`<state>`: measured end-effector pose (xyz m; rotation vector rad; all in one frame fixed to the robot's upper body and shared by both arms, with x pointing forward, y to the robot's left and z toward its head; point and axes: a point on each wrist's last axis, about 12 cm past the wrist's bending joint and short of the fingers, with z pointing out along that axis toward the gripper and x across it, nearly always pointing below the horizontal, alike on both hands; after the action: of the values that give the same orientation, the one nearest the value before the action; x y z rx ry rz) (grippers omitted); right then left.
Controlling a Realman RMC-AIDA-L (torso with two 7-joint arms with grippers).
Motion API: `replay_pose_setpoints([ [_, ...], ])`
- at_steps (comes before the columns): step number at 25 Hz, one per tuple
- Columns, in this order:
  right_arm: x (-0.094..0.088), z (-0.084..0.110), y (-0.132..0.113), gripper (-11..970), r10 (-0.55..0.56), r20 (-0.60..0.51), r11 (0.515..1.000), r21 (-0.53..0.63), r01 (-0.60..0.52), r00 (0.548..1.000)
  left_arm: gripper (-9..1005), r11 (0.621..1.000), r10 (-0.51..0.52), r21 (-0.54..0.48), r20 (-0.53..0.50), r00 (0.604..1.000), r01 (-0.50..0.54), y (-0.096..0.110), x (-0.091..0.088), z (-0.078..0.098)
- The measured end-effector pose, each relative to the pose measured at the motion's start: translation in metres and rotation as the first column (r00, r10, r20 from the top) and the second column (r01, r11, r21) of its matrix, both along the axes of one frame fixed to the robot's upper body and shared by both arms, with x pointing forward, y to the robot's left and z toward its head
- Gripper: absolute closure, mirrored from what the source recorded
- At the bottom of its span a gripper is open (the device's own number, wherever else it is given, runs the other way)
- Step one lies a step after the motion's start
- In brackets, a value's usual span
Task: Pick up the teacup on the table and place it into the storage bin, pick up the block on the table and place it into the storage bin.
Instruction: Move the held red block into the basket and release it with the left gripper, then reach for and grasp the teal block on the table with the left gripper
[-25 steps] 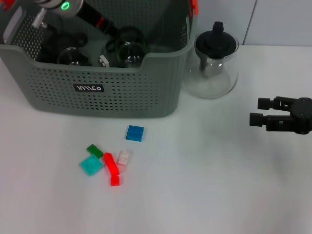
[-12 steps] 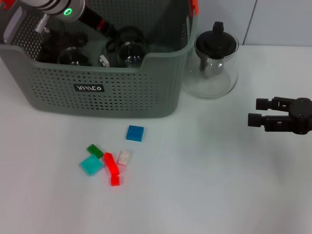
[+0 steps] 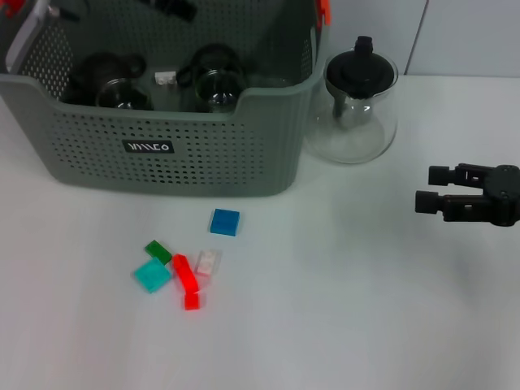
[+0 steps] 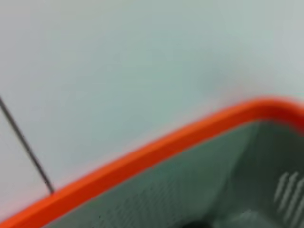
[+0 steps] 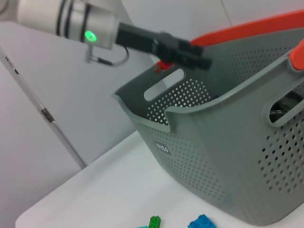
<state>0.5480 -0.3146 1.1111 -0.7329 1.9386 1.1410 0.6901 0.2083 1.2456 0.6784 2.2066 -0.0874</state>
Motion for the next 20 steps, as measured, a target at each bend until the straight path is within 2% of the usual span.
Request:
replay_pose_setpoints([
  [2, 0.000, 0.000, 0.000, 15, 0.001, 0.002, 1.000, -0.001, -0.001, 1.000, 162, 0.998, -0.020, -0.064, 0.015, 1.000, 0.021, 0.004, -0.009, 0.016],
  [4, 0.000, 0.000, 0.000, 15, 0.001, 0.002, 1.000, -0.002, -0.001, 1.000, 164, 0.984, -0.085, -0.155, 0.023, 0.996, 0.088, 0.006, -0.023, 0.031],
  [6, -0.001, 0.000, 0.000, 16, 0.001, 0.002, 1.000, -0.002, -0.001, 1.000, 166, 0.953, -0.184, -0.235, 0.048, 0.982, 0.190, 0.008, -0.040, 0.045],
  [7, -0.001, 0.000, 0.000, 16, 0.002, 0.002, 1.000, -0.002, -0.002, 1.000, 167, 0.922, -0.256, -0.280, 0.073, 0.964, 0.266, 0.010, -0.053, 0.054],
  [9, -0.001, -0.001, -0.001, 17, 0.002, 0.001, 1.000, -0.003, -0.002, 1.000, 168, 0.856, -0.388, -0.322, 0.117, 0.914, 0.404, 0.014, -0.076, 0.064],
  [11, -0.001, -0.001, -0.001, 17, 0.001, 0.000, 1.000, -0.003, -0.001, 1.000, 170, 0.773, -0.527, -0.318, 0.156, 0.835, 0.548, 0.019, -0.102, 0.069],
  [13, -0.002, -0.001, -0.002, 17, 0.000, -0.001, 1.000, -0.003, 0.000, 1.000, 172, 0.712, -0.620, -0.291, 0.167, 0.766, 0.640, 0.023, -0.124, 0.069],
  [14, -0.002, -0.001, -0.002, 17, 0.000, 0.000, 1.000, -0.003, 0.000, 1.000, 172, 0.695, -0.649, -0.277, 0.157, 0.745, 0.664, 0.025, -0.134, 0.065],
  [15, -0.002, -0.001, -0.002, 17, 0.000, -0.001, 1.000, -0.003, 0.000, 1.000, 173, 0.686, -0.666, -0.266, 0.147, 0.731, 0.678, 0.025, -0.140, 0.062],
  [17, -0.002, -0.001, -0.002, 17, -0.002, -0.001, 1.000, -0.004, 0.002, 1.000, 173, 0.690, -0.681, -0.244, 0.097, 0.725, 0.681, 0.024, -0.152, 0.049],
  [19, -0.002, -0.001, -0.003, 17, -0.003, -0.003, 1.000, -0.003, 0.003, 1.000, 174, 0.727, -0.667, -0.217, -0.001, 0.745, 0.651, 0.022, -0.160, 0.028],
  [20, -0.002, -0.001, -0.003, 17, -0.003, -0.004, 1.000, -0.003, 0.003, 1.000, 174, 0.758, -0.643, -0.195, -0.061, 0.763, 0.623, 0.022, -0.162, 0.016],
])
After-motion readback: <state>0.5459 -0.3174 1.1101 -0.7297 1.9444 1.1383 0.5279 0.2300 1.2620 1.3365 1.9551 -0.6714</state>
